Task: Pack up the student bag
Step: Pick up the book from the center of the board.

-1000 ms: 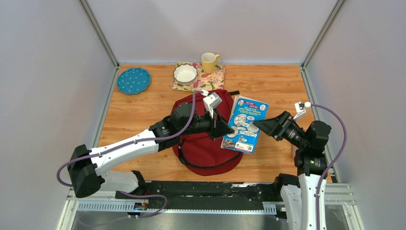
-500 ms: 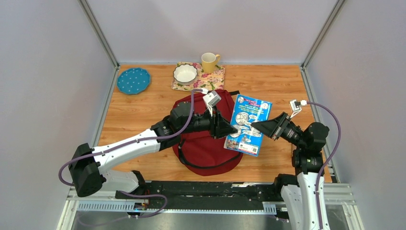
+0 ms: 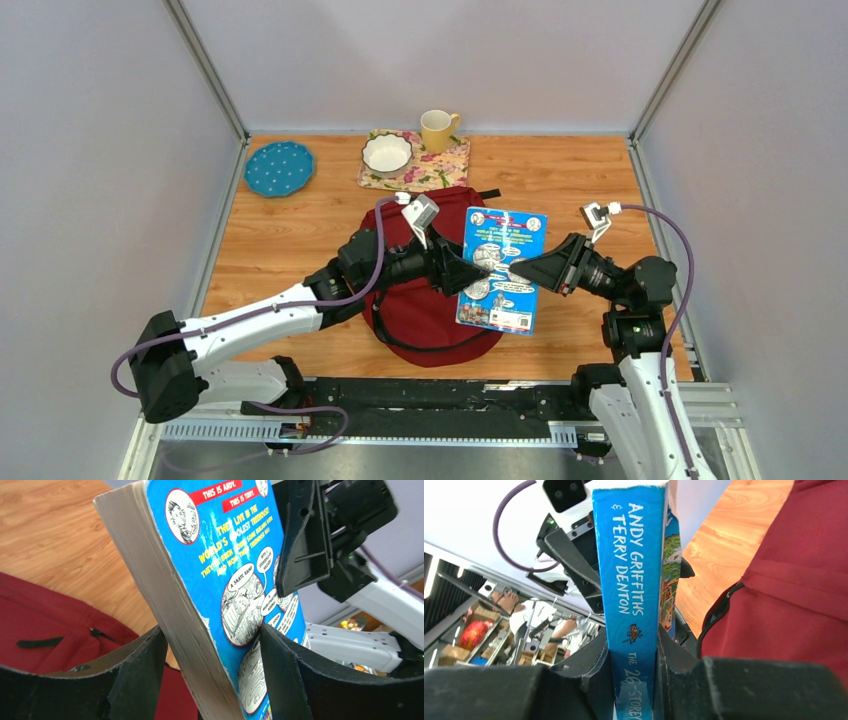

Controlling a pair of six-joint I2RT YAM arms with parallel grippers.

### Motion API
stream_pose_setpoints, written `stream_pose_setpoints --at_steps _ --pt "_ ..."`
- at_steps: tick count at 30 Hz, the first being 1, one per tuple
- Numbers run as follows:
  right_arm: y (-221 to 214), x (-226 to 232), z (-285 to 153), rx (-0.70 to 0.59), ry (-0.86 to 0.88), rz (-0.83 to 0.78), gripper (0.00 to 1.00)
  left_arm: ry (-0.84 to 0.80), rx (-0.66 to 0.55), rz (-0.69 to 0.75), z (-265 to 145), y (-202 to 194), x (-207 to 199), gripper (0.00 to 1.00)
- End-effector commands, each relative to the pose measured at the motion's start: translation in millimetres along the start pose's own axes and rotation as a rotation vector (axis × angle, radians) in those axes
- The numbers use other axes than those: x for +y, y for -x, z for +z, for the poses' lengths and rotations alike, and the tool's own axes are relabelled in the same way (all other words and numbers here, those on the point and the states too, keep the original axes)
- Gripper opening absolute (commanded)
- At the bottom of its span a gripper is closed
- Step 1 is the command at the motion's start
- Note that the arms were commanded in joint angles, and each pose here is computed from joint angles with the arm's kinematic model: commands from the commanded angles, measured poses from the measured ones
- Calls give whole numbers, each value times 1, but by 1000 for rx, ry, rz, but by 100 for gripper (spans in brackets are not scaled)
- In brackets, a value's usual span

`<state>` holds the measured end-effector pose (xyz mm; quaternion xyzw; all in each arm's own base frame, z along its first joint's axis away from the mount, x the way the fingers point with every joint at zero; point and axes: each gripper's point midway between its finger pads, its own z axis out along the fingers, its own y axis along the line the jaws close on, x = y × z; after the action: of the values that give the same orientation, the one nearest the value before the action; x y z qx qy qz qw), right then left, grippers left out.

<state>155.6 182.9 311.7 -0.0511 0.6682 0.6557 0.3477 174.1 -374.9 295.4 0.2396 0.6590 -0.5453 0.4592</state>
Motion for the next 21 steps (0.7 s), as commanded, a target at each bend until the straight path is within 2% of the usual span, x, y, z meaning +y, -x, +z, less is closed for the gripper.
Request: stream_pose_setpoints --at_steps 1,9,18,21 --pt "-12 39 7 79 148 -100 0 -149 -231 -7 -11 50 -24 74" --pt "-22 49 12 148 233 -124 0 -283 -312 -123 -40 57 -25 74" --pt "-12 58 17 139 230 -160 0 -150 -279 -78 -49 50 -6 75" --pt "-15 61 18 156 245 -163 0 -171 -277 -72 -48 52 -11 75"
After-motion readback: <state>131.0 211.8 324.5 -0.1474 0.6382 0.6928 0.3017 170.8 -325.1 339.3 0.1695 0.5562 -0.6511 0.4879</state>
